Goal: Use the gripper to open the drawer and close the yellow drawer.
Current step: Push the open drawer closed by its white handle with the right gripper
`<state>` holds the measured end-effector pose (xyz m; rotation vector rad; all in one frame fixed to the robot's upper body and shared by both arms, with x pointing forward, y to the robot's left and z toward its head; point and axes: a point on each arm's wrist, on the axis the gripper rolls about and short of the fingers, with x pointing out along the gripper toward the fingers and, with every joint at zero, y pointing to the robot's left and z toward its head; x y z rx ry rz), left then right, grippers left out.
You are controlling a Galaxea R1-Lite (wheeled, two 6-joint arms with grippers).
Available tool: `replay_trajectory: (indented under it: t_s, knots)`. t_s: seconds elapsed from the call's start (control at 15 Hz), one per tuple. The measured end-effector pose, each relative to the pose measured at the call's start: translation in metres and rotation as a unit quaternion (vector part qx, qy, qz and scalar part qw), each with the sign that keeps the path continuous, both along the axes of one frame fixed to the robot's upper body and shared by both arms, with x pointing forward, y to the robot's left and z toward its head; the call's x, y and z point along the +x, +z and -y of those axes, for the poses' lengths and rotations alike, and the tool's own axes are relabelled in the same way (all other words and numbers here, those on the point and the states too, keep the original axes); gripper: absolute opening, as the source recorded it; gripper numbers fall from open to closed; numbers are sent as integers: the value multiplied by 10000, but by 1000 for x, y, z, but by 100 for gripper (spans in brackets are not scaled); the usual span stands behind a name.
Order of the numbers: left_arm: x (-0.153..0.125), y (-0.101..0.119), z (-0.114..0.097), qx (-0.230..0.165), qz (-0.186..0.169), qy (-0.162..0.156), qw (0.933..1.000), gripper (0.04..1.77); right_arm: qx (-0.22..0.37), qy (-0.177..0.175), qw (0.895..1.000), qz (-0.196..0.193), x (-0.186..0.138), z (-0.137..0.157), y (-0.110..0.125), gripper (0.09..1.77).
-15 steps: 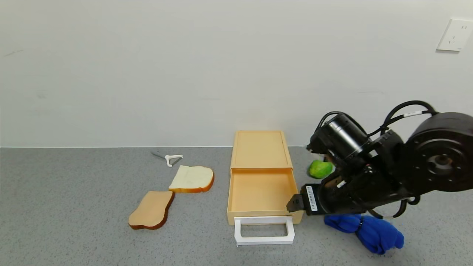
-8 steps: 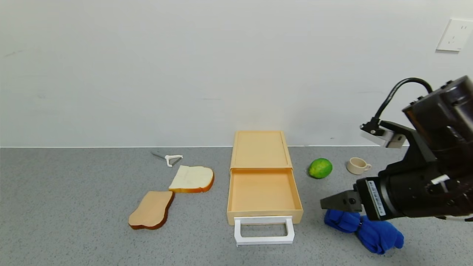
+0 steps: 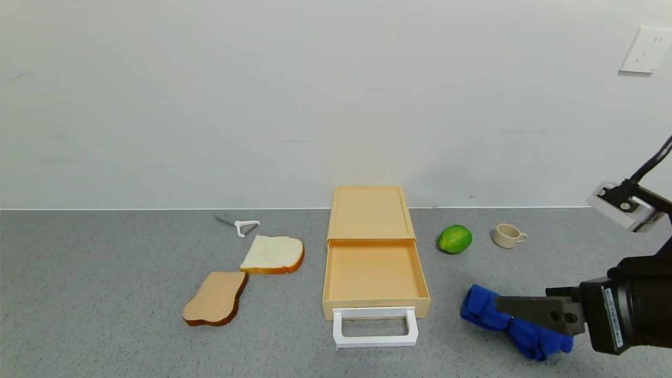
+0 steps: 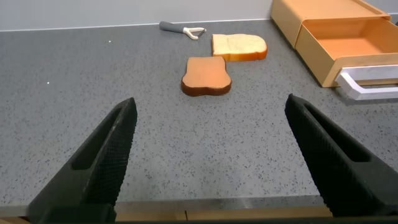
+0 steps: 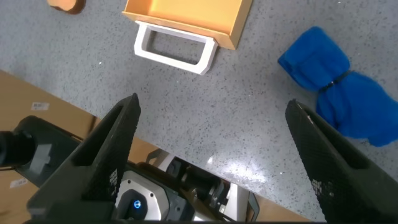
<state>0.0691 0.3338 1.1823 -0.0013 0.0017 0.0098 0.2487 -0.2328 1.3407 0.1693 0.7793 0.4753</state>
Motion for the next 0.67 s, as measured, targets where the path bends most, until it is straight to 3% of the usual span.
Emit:
replay_trajectory:
  t_s: [0.2, 0.67]
  knots:
    - [0, 0, 0, 0, 0, -2, 10000, 172, 158, 120, 9998, -48, -3, 5, 1, 171]
    - [0, 0, 0, 0, 0, -3, 10000, 172, 154, 33, 9999, -65, -2, 8, -1, 171]
